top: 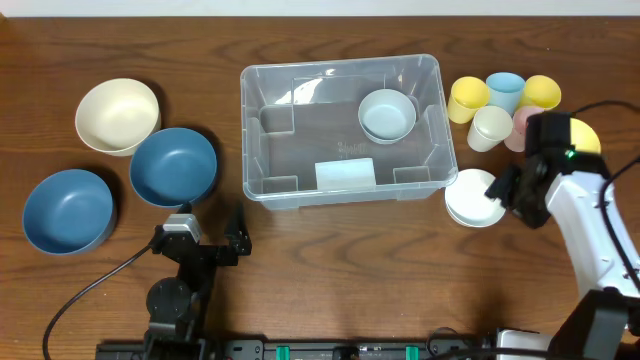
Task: Pack container
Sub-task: 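Grasp the white bowl rim with the right gripper and lift, then lower the white bowl onto the grey bowl in the container, then release the white bowl and move the right gripper to the yellow bowl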
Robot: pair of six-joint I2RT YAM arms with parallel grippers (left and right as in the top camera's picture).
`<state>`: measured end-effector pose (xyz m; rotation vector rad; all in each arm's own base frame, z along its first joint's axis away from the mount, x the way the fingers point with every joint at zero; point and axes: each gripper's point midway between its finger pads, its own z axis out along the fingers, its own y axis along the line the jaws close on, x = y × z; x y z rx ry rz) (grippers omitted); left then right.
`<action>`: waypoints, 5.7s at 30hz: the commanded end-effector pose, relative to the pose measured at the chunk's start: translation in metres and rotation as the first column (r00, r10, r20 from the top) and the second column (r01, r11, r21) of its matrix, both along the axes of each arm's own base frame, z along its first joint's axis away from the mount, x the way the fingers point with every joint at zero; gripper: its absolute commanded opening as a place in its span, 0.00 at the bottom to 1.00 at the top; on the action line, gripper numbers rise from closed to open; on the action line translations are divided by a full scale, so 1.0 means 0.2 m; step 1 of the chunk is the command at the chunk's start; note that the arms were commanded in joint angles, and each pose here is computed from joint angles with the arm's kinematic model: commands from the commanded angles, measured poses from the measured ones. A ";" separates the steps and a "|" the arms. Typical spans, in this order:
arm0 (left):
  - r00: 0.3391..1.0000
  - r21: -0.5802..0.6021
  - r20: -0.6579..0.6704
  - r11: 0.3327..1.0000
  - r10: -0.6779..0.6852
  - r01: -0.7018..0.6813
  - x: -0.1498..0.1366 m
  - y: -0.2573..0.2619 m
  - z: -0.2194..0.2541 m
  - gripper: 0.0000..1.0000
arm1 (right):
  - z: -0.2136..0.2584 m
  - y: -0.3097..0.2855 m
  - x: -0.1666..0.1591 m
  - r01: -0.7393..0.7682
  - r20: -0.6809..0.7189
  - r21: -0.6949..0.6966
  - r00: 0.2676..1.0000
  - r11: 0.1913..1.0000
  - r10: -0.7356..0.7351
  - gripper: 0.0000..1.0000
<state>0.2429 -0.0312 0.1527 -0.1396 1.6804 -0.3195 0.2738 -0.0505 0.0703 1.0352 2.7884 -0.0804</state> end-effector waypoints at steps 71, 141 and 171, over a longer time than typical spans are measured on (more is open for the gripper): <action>0.999 0.026 -0.044 1.000 0.007 -0.006 0.00 0.01 -0.08 0.98 | 0.64 0.93 0.80 -0.633 0.562 -0.001 0.639 0.774 0.524 0.02; 0.999 0.026 -0.044 1.000 0.007 -0.006 0.00 0.01 -0.08 0.98 | 0.77 -0.72 0.11 0.427 0.236 -0.048 0.883 0.903 -0.405 0.83; 0.999 0.026 -0.044 1.000 0.007 -0.006 0.00 0.01 -0.08 0.98 | -0.05 -0.94 0.39 0.323 0.298 0.056 0.898 0.945 -0.324 0.70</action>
